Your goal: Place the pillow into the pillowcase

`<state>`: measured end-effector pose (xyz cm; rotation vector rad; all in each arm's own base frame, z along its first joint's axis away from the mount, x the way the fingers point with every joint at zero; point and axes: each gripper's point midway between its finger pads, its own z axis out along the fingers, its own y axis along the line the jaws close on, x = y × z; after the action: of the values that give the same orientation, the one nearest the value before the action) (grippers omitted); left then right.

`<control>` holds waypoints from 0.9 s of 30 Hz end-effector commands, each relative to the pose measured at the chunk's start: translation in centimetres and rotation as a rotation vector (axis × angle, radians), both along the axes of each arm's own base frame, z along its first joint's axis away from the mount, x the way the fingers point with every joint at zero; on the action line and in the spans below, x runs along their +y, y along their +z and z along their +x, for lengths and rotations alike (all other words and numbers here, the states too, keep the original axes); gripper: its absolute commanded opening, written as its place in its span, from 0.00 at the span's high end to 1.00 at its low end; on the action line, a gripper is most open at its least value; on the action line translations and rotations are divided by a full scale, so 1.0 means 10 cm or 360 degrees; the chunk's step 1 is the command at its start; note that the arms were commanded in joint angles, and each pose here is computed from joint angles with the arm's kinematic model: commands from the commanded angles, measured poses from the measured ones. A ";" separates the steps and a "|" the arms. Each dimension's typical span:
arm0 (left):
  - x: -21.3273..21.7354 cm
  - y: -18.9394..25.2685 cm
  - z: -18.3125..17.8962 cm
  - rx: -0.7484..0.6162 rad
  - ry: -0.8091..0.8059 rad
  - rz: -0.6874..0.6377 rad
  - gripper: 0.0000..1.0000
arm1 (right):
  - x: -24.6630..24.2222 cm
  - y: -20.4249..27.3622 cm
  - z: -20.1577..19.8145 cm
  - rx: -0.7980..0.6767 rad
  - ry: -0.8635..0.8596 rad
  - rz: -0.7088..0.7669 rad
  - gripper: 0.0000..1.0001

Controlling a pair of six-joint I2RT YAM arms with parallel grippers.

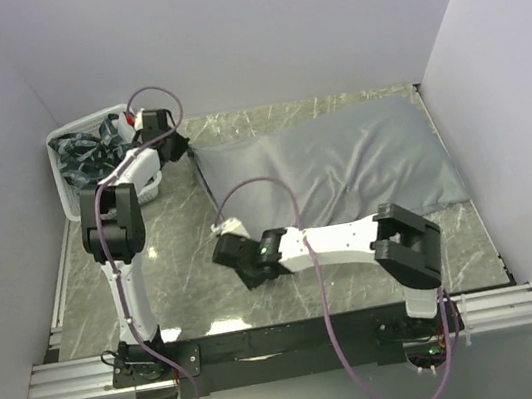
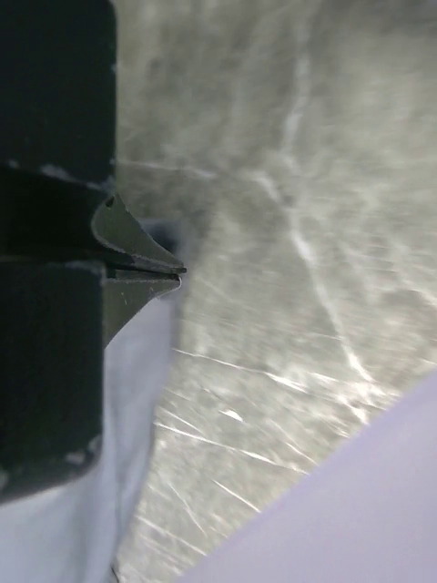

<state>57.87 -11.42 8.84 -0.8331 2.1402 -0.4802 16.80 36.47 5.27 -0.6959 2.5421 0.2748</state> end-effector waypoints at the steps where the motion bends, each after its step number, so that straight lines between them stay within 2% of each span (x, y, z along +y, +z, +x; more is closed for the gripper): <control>1: 0.09 0.07 0.16 -0.0024 -0.0062 0.0009 0.99 | 0.12 -0.19 -0.32 -0.0006 0.0241 -0.0231 1.00; 5: 0.06 0.06 0.21 -0.0023 -0.0133 -0.0004 0.99 | 0.24 -0.30 -0.34 0.0047 0.0270 -0.0297 0.99; 6: 0.05 0.07 0.22 -0.0036 -0.0144 0.0001 0.99 | 0.38 -0.19 -0.33 0.0033 0.0276 -0.0227 0.93; 7: 0.05 0.08 0.22 -0.0044 -0.0149 0.0003 0.99 | 0.49 -0.12 -0.34 0.0061 0.0300 -0.0153 0.91; 12: 0.04 0.13 0.25 -0.0065 -0.0184 0.0027 0.99 | 1.09 0.40 -0.24 0.0074 0.0361 0.0139 0.93; 16: 0.07 0.18 0.30 -0.0072 -0.0203 0.0064 0.99 | 1.30 0.48 -0.25 0.0115 0.0417 0.0220 0.91; 17: 0.09 0.22 0.31 -0.0082 -0.0201 0.0068 0.99 | 1.34 0.49 -0.25 0.0127 0.0426 0.0249 0.89; 18: 0.11 0.26 0.33 -0.0095 -0.0204 0.0077 0.98 | 1.33 0.47 -0.25 0.0132 0.0426 0.0249 0.81; 20: 0.14 0.31 0.34 -0.0107 -0.0194 0.0079 0.94 | 1.33 0.40 -0.26 0.0151 0.0437 0.0259 0.76; 21: 0.18 0.37 0.34 -0.0126 -0.0185 0.0075 0.91 | 1.33 0.39 -0.27 0.0157 0.0446 0.0261 0.69; 22: 0.19 0.39 0.33 -0.0134 -0.0187 0.0069 0.80 | 1.33 0.37 -0.26 0.0148 0.0447 0.0268 0.65; 23: 0.20 0.43 0.34 -0.0150 -0.0184 0.0064 0.76 | 1.30 0.31 -0.31 0.0182 0.0468 0.0260 0.59; 24: 0.22 0.51 0.34 -0.0177 -0.0180 0.0068 0.70 | 1.31 0.33 -0.34 0.0198 0.0481 0.0277 0.45; 25: 0.23 0.56 0.35 -0.0195 -0.0175 0.0071 0.58 | 1.33 0.35 -0.35 0.0195 0.0489 0.0302 0.41; 26: 0.24 0.62 0.36 -0.0217 -0.0179 0.0070 0.57 | 1.30 0.32 -0.38 0.0207 0.0495 0.0297 0.33; 27: 0.24 0.69 0.37 -0.0236 -0.0182 0.0065 0.56 | 1.30 0.40 -0.37 0.0189 0.0502 0.0331 0.30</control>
<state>60.59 -9.45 9.79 -0.6954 2.1732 -0.4936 13.94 48.76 8.40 -0.9884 2.4984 0.5960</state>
